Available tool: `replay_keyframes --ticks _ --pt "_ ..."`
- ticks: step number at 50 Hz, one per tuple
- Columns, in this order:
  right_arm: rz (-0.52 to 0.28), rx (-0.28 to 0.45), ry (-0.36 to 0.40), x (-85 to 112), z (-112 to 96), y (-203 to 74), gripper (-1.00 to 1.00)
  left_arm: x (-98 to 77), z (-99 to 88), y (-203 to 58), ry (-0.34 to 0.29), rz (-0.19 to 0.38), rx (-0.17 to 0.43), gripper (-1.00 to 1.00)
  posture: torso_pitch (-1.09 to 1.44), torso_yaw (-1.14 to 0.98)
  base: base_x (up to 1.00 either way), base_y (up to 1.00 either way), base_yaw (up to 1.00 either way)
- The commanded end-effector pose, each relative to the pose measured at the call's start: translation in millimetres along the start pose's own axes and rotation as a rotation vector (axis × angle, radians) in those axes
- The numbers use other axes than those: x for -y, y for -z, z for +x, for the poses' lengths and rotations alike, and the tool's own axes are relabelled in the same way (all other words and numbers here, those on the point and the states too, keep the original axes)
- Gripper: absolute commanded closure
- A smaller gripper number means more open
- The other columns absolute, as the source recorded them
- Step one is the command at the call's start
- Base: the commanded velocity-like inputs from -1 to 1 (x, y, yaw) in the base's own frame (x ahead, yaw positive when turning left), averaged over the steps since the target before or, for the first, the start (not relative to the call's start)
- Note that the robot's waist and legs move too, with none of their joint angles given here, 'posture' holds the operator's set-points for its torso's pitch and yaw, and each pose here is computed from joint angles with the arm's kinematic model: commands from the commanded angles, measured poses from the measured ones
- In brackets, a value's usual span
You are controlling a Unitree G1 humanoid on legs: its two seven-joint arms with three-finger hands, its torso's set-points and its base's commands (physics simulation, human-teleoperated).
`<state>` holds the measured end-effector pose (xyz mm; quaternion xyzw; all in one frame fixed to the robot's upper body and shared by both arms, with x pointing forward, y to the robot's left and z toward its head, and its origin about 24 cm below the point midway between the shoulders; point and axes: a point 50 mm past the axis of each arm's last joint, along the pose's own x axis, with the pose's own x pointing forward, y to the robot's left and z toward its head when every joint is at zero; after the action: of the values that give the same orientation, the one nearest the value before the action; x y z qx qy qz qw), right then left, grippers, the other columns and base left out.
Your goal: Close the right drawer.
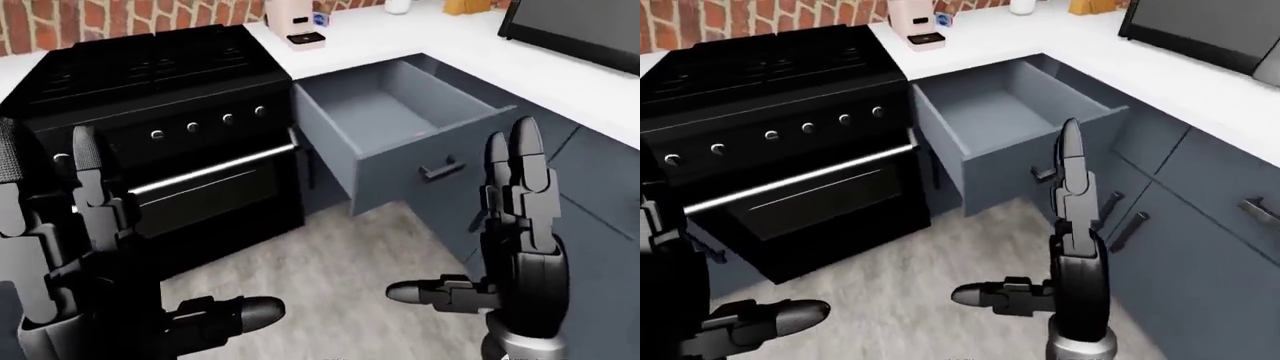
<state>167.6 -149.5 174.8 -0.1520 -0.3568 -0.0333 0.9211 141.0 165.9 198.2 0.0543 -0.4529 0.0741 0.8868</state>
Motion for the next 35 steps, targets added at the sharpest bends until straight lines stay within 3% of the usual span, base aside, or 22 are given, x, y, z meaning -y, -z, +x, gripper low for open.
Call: replay_keyframes --ticks 1,18,35 --pt "-0.007 0.085 0.029 5.2 3.0 -14.3 -1.0 1.5 3.2 -10.0 0.003 -0.012 0.067 -1.0 0.0 0.0 0.0 0.0 -0.85" --pt "-0.003 0.081 0.026 3.9 3.5 -12.3 -1.0 1.8 3.0 -11.3 0.005 -0.014 0.066 -1.0 0.0 0.0 0.0 0.0 -0.79" --pt "0.0 0.082 0.023 3.8 2.9 -12.6 -1.0 1.6 1.4 -9.9 0.005 -0.015 0.067 -1.0 0.0 0.0 0.19 0.0 -0.41"
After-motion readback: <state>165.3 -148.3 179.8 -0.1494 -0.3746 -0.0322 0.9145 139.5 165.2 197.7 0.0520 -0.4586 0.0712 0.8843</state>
